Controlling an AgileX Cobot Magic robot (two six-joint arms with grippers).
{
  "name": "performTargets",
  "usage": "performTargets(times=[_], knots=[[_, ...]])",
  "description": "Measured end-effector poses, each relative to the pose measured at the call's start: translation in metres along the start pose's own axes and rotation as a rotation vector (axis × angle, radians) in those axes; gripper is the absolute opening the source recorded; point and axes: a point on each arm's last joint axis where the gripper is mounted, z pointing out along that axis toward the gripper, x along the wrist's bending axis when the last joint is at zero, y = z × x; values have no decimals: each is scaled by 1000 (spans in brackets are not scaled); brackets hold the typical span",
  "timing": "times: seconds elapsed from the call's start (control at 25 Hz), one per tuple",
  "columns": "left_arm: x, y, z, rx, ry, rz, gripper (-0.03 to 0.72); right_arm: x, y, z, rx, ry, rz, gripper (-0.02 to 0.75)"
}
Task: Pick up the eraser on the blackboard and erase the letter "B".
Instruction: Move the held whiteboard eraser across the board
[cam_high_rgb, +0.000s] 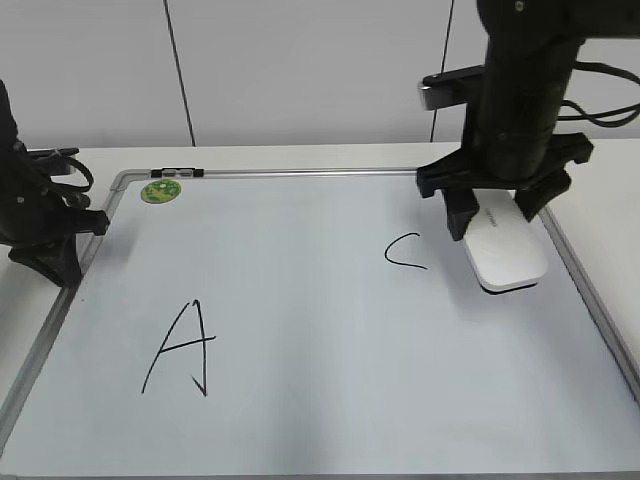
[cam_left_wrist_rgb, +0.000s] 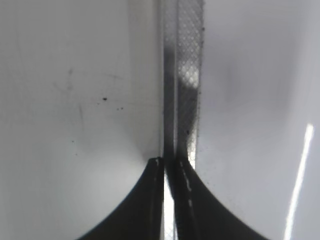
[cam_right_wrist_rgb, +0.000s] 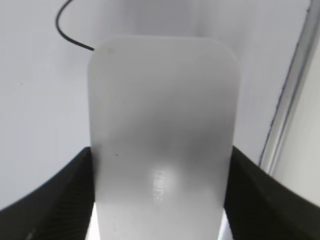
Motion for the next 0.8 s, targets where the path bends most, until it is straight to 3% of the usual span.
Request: performTargets(times=[0.2,0.56,0.8], knots=[[0,0,0,0,0,0,32,-39,-10,8,46,-11,74,511],[0,0,0,0,0,0,32,-108,-22,29,96,180,193,511],[0,0,0,2,0,0,33,-130,-24,41,112,183,201,511]])
